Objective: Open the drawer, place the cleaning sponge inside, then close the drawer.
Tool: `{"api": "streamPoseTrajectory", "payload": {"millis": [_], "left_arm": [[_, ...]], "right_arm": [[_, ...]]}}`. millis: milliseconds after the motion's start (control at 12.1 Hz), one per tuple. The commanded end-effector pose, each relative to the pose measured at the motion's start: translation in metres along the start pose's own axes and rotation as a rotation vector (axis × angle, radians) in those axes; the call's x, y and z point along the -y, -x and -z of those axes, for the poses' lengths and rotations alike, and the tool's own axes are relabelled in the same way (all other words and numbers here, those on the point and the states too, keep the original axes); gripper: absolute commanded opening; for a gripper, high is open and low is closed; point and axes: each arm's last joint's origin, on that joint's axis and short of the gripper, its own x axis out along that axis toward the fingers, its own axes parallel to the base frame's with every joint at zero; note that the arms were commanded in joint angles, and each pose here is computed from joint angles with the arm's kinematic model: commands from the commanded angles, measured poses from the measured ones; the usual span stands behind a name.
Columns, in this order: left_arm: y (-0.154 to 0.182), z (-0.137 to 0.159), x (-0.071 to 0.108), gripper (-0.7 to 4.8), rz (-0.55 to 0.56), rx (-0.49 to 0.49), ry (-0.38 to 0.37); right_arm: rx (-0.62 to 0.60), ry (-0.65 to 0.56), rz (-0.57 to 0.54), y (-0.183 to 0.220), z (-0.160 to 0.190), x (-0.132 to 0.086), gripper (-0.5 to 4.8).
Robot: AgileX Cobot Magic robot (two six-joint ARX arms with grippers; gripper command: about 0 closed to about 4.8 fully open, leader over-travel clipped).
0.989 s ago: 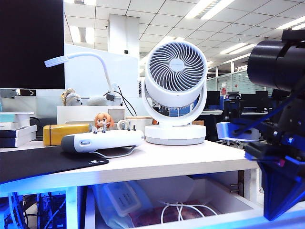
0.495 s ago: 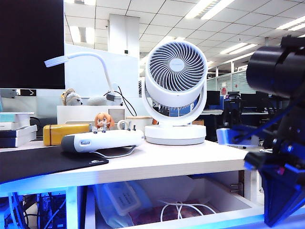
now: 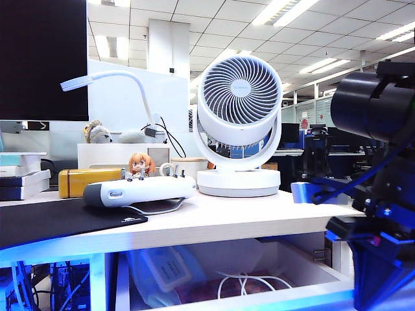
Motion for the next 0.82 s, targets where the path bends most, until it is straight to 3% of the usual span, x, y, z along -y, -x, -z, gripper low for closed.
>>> {"api": "streamPoseTrajectory", "payload": {"millis": [82, 824], "left_arm": [[0.002, -0.001, 0.001, -0.05, 0.006, 0.014, -0.012], [0.002, -0.001, 0.001, -0.05, 0.005, 0.015, -0.012]], "right_arm": [[0.067, 0.009, 0.023, 0.002, -0.008, 0.0, -0.05], [0.143, -0.053, 0.044, 0.003, -0.029, 0.026, -0.06]]}}
